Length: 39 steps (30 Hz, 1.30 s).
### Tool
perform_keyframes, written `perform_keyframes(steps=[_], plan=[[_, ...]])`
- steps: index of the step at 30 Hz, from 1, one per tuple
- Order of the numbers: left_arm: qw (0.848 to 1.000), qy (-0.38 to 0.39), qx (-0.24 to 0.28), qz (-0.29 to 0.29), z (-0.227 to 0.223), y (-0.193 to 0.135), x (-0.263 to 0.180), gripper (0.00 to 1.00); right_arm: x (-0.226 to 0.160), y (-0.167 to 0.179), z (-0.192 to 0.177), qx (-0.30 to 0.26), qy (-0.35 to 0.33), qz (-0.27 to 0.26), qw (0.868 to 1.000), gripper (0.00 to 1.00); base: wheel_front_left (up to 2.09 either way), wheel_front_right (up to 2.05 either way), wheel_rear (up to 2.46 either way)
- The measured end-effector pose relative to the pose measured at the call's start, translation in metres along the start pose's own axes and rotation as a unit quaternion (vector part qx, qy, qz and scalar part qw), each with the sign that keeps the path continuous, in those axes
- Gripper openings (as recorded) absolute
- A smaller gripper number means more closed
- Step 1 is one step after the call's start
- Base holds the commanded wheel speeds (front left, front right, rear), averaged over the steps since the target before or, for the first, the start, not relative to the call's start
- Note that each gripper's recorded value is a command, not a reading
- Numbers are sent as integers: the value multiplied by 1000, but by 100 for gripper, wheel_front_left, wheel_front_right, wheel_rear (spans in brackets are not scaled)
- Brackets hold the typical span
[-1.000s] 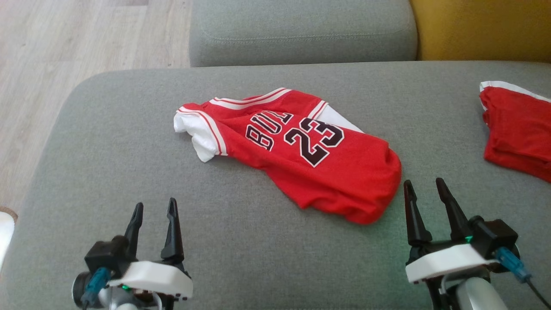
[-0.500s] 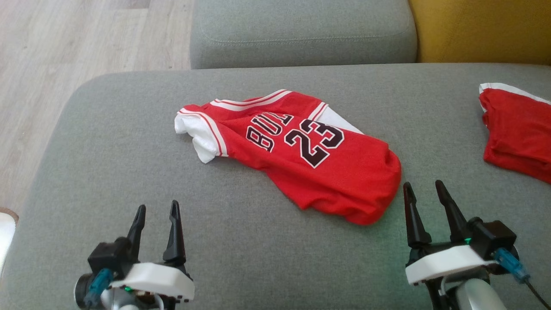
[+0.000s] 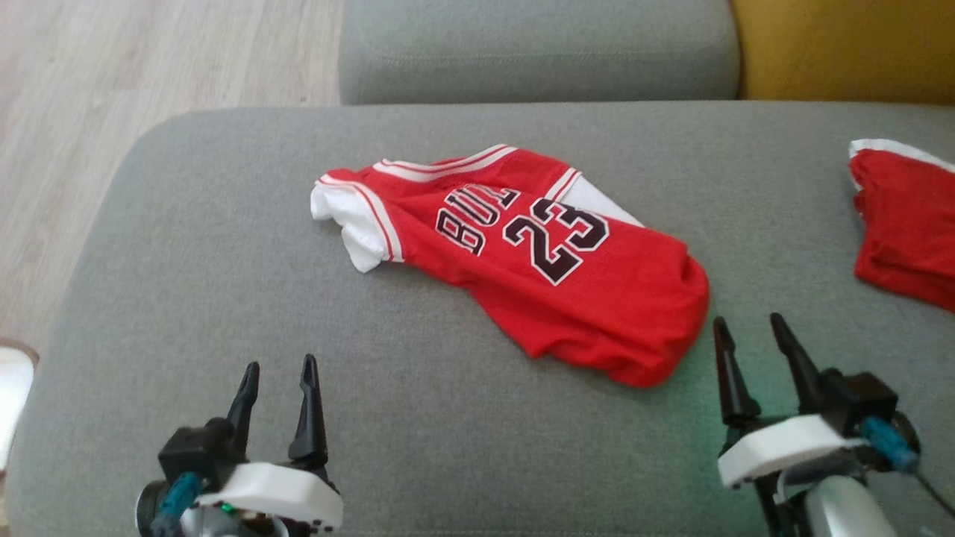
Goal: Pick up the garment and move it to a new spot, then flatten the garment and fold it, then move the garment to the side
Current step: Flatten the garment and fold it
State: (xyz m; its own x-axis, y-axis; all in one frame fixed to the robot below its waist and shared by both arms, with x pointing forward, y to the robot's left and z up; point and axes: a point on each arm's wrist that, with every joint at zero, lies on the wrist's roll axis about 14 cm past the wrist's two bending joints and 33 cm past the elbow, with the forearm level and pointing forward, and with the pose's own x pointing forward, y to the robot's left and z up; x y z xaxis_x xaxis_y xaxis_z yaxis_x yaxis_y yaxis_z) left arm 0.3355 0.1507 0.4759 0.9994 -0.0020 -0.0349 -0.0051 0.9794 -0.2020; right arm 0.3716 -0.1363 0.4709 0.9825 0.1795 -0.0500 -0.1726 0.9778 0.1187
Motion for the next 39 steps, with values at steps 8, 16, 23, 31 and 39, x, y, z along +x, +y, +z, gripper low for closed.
perform_keyframes(steps=[8, 16, 23, 31, 39], plan=[[1000, 7, -4, 7, -4, 1, 6, 100, 45, -2, -19, -57, 82, 10, 995, 100, 0, 0, 0], [999, 11, -6, 35, -5, 17, 9, 100, 72, 2, -73, -89, 208, 24, 974, 100, 0, 0, 0], [998, 21, -7, 55, -11, 28, 7, 100, 85, 8, -102, -92, 285, 35, 954, 40, 0, 0, 0], [998, 17, -18, 57, -8, 26, 13, 100, 118, -3, -75, -118, 244, 38, 962, 0, 0, 0, 0], [997, 23, -24, 63, -12, 26, 13, 100, 189, -26, 11, -185, 153, 25, 971, 0, 0, 0, 0]])
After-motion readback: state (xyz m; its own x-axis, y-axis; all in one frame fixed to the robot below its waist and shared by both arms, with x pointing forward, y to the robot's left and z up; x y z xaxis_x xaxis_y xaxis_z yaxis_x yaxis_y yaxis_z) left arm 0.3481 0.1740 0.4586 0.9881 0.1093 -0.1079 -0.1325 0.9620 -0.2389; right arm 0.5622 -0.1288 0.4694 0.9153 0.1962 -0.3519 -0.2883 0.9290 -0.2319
